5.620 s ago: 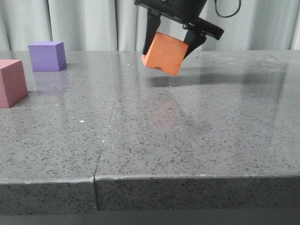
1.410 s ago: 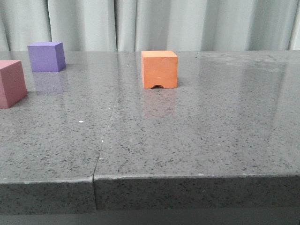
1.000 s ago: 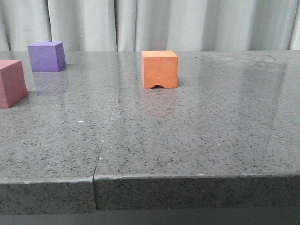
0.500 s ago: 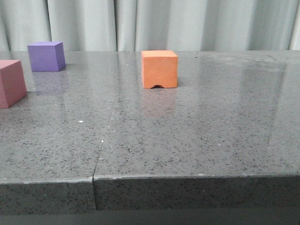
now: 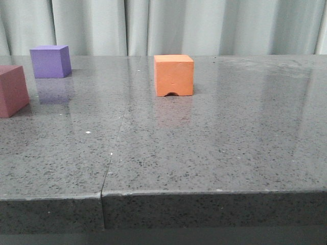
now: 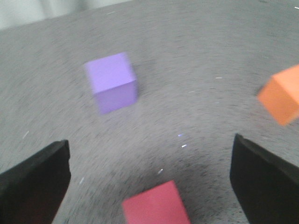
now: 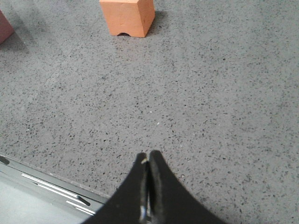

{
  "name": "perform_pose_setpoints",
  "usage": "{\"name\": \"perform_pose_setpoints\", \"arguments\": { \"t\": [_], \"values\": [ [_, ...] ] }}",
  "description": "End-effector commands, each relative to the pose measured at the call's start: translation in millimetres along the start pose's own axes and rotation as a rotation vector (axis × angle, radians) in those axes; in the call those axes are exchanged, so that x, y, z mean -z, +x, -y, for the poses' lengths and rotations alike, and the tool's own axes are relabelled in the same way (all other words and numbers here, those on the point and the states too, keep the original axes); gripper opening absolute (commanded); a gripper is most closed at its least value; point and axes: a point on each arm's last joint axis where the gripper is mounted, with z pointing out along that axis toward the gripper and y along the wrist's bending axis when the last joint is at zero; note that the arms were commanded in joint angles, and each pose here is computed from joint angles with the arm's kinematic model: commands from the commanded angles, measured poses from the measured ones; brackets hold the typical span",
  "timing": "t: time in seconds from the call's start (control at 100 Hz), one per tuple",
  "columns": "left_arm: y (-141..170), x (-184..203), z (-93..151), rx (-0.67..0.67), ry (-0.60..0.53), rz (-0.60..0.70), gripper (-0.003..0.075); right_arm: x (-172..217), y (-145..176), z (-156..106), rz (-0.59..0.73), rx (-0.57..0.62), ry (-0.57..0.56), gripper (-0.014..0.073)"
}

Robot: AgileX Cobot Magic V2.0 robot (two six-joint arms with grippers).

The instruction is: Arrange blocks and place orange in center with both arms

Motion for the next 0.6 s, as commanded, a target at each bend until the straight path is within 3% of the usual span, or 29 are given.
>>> {"name": "perform_pose_setpoints", "arguments": {
  "t": [0.0, 0.22, 0.36, 0.59],
  "values": [
    [-25, 6, 6, -0.112, 0.088, 0.096, 0.0659, 4, -14, -1, 0.097, 0.015, -0.002, -0.0069],
    [-55, -19, 7, -0.381, 0.290, 0.107, 0.0659, 4, -14, -1, 0.097, 0.015, -0.002, -0.0069],
    [-68, -41, 14, -0.533, 0.348, 0.116, 0.0659, 4, -14, -1, 0.097, 0.015, -0.002, -0.0069],
    [-81, -88, 40, -0.629, 0.438, 0.111, 0.0659, 4, -14, -1, 0.097, 0.015, -0.002, -0.0069]
  ]
}}
